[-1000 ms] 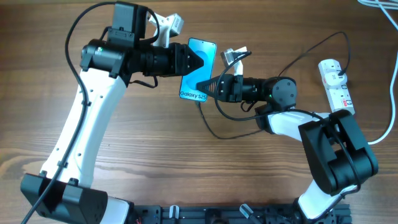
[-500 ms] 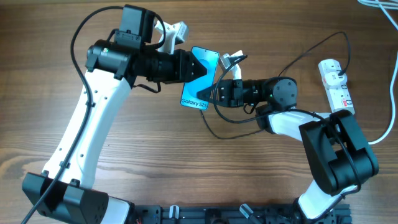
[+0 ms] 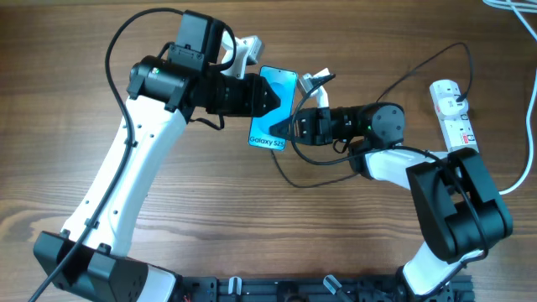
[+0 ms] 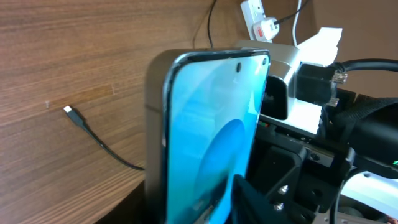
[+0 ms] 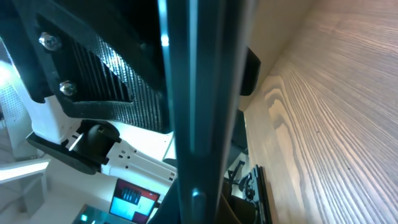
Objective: Plug charger to phone and switch on socket
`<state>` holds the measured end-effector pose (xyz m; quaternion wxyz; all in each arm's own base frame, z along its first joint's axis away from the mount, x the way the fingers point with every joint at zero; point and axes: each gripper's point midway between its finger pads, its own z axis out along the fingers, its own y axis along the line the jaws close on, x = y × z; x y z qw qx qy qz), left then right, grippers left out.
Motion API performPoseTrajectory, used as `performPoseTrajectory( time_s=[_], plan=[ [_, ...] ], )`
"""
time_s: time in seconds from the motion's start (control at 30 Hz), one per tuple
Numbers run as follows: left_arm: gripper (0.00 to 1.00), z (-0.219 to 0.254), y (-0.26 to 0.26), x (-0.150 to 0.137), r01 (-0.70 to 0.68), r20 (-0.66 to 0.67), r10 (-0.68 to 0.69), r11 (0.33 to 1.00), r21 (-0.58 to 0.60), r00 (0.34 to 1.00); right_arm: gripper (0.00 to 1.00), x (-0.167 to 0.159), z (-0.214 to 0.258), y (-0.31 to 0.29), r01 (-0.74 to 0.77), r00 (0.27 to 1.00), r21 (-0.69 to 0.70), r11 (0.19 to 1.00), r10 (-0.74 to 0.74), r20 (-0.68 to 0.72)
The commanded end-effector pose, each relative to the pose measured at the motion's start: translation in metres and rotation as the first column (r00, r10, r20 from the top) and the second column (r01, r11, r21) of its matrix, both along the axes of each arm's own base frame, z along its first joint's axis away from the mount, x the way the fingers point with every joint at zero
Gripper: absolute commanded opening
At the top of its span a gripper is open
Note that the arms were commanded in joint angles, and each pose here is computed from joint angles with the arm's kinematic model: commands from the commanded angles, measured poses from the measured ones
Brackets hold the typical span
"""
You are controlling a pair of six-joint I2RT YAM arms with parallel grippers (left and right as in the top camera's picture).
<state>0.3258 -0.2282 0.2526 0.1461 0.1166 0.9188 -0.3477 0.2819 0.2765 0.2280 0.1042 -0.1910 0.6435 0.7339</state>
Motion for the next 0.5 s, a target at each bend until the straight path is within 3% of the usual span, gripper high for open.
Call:
performPoseTrajectory(
  time_s=[0.0,0.23,0.33,0.47],
  plan=[
    [0.35,0.060,-0.078,-0.085,0.326,-0.059,-0.373,0.867,-0.376,0.926,0.04,0.002,0.013,0.015,0.030,1.000,0.063,0.998,-0.030,-0.010],
    [0.34,0.089,-0.085,-0.100,0.405,-0.006,-0.475,0.756,-0.515,0.880,0.04,-0.002,0.010,0.015,0.004,1.000,0.048,0.999,-0.004,-0.003],
    [0.41,0.097,-0.085,-0.106,0.422,0.000,-0.508,0.716,-0.556,0.862,0.04,-0.004,0.009,0.015,-0.008,1.000,0.041,0.999,0.008,0.001],
    [0.48,0.098,-0.085,-0.107,0.423,0.001,-0.510,0.713,-0.559,0.860,0.04,-0.007,0.011,0.015,-0.044,0.999,0.027,0.999,0.043,0.026]
  ],
)
